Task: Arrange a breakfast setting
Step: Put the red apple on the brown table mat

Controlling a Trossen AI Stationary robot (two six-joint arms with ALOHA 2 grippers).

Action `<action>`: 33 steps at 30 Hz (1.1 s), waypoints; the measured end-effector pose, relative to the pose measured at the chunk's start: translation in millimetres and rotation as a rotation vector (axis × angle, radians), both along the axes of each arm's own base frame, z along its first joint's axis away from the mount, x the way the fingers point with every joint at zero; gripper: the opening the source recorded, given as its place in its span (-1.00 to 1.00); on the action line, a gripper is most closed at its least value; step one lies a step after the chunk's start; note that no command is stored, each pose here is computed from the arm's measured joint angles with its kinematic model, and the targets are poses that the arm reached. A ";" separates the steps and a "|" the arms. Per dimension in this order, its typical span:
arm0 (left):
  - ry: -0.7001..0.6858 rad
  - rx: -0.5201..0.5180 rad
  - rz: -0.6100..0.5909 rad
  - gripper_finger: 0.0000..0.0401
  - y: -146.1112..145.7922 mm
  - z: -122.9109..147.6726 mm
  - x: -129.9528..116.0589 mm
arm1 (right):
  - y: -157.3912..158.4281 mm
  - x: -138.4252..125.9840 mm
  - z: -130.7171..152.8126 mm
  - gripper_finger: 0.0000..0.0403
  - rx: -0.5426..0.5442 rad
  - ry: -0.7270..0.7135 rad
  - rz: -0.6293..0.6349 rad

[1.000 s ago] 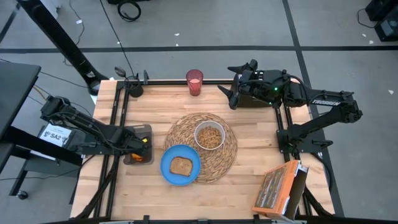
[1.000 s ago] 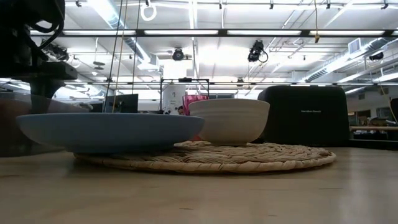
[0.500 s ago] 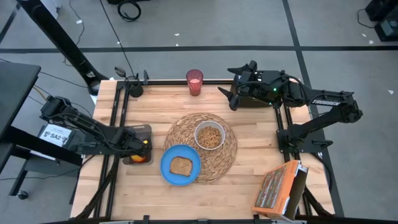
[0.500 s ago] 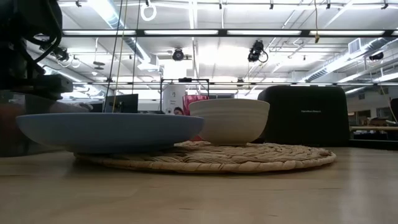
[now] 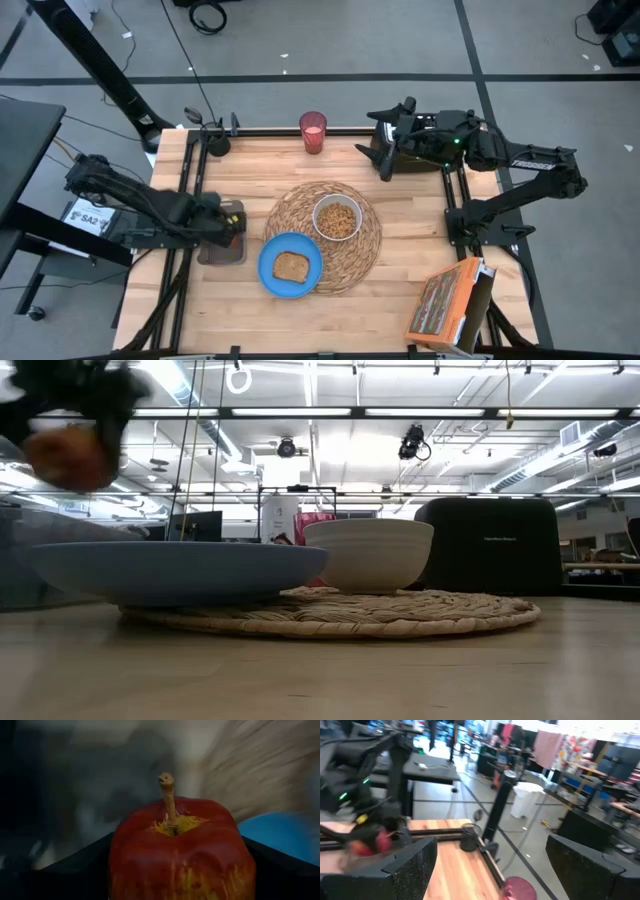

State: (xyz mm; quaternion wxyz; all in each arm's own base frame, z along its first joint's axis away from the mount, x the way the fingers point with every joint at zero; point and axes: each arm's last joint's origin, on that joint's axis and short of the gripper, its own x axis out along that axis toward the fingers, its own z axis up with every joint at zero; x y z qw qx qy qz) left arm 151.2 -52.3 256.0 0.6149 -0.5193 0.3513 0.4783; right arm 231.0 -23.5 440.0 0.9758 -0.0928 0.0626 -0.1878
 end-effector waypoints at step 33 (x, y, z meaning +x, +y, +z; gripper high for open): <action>-0.316 1.061 -0.565 0.68 85.2 -84.3 121.2 | 56.4 3.5 -2.9 0.85 0.093 -0.031 0.096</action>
